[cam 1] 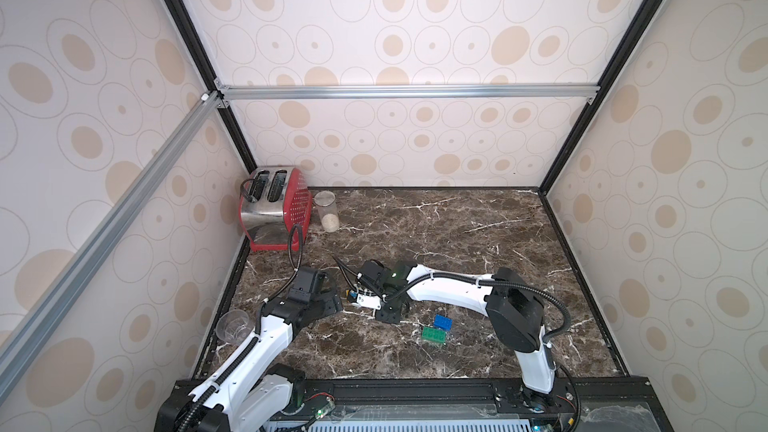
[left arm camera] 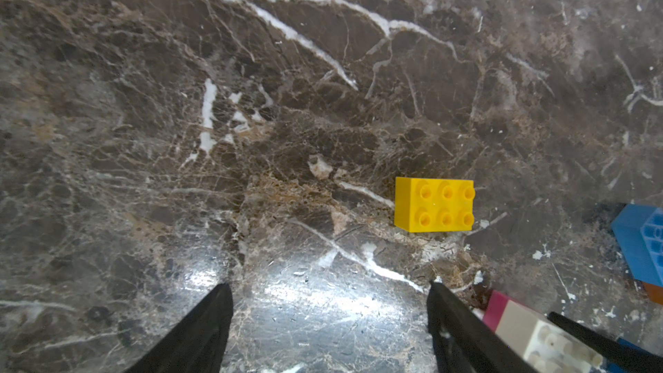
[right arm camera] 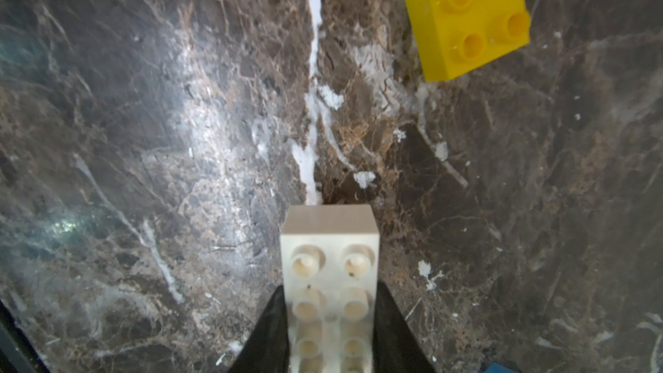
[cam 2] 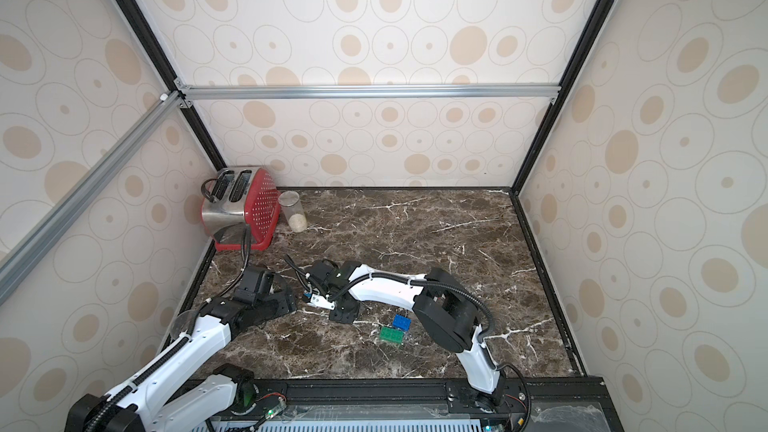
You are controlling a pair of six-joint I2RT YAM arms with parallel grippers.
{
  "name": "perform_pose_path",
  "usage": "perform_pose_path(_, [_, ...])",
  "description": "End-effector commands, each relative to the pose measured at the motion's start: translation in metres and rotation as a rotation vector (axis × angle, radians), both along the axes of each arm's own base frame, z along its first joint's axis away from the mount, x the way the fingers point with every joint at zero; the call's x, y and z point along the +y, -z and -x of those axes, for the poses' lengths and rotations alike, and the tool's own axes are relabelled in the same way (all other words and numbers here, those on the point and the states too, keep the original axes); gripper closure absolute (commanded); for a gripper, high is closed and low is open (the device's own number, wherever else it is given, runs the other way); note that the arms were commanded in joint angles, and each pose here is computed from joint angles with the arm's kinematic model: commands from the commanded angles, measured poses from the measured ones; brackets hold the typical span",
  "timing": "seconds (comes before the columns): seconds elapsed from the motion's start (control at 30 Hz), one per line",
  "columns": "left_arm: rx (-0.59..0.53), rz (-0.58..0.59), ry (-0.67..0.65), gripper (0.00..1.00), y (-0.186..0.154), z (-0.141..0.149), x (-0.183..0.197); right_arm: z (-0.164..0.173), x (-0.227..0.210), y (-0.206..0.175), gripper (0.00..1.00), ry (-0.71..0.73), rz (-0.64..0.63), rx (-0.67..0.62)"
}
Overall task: Assemble a heart with lego
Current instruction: Assemble the lego brick with the lego brick, then place the lego brick at the center of the board.
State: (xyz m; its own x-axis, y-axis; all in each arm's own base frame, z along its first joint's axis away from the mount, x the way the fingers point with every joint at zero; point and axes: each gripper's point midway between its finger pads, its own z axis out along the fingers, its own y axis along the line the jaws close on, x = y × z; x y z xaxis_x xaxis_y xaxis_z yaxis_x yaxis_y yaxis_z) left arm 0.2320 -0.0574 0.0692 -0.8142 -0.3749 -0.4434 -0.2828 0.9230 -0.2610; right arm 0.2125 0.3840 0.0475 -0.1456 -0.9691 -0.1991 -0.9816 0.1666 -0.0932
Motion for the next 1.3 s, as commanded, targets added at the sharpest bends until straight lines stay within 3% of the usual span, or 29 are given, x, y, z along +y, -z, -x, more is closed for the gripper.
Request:
perform_pose_path(0.0, [0.006,0.006,-0.026,0.15,-0.003,0.004,0.004,0.007,-0.005,0.023,0.78,-0.012,0.049,0.032])
perform_pose_path(0.3, [-0.015,-0.009,-0.041,0.15,-0.014,0.003,0.008,0.006,-0.037,0.039,0.79,-0.012,0.264,0.024])
perform_pose_path(0.43, [-0.032,-0.020,-0.047,0.15,-0.019,0.002,0.011,0.011,-0.041,0.049,0.79,-0.020,0.301,0.051])
perform_pose_path(0.6, [-0.022,-0.016,-0.037,0.15,-0.018,0.003,0.009,0.022,-0.038,0.057,0.80,0.003,0.277,0.176])
perform_pose_path(0.8, [-0.028,-0.022,-0.033,0.14,-0.018,0.002,0.010,0.011,-0.024,0.011,0.83,0.037,0.116,0.153])
perform_pose_path(1.03, [-0.026,-0.003,-0.015,0.14,-0.017,-0.002,0.004,0.006,-0.051,-0.002,0.84,0.058,0.185,0.103])
perform_pose_path(1.27, [-0.028,0.054,0.026,0.14,-0.014,-0.006,-0.009,0.005,-0.064,0.005,0.83,0.088,0.161,0.141])
